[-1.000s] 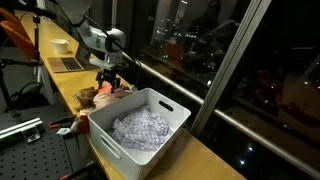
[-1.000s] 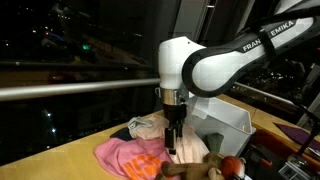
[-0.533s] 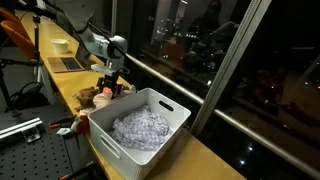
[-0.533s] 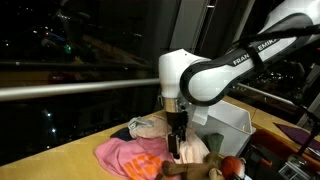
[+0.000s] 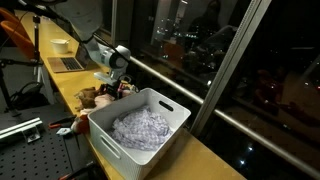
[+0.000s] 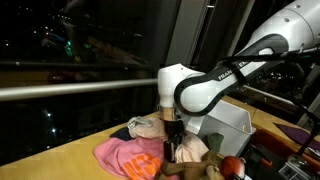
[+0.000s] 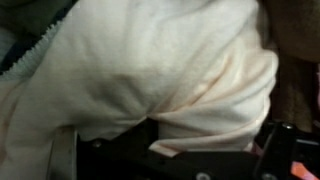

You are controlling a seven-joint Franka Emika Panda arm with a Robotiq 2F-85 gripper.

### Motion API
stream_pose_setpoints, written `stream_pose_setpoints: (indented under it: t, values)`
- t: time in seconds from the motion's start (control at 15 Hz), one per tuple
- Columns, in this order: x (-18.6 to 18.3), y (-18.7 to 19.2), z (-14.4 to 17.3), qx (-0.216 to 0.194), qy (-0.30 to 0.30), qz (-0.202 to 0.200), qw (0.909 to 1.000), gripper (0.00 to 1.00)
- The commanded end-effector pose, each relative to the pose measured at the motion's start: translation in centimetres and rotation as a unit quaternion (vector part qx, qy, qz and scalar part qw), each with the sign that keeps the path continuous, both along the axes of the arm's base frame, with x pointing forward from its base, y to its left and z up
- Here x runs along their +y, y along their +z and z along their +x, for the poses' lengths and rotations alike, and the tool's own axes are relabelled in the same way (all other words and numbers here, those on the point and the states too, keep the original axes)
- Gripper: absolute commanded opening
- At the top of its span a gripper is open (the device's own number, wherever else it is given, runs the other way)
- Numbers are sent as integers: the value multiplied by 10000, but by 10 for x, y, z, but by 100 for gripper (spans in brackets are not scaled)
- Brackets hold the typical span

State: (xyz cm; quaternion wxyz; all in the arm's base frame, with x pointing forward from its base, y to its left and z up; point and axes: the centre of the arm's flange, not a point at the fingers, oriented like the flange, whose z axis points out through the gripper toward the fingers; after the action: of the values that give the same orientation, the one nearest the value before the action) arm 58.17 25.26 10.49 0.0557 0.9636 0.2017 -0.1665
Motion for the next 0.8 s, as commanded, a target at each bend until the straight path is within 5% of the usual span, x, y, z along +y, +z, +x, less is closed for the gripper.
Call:
stream_pose_setpoints:
  t: [0.0, 0.53, 0.73]
  values:
    - [4, -17, 12, 8, -73, 259, 9996, 68]
    - [16, 30, 20, -164, 45, 350, 9992, 7]
    - [14, 51, 22, -260, 65, 331, 9991, 0]
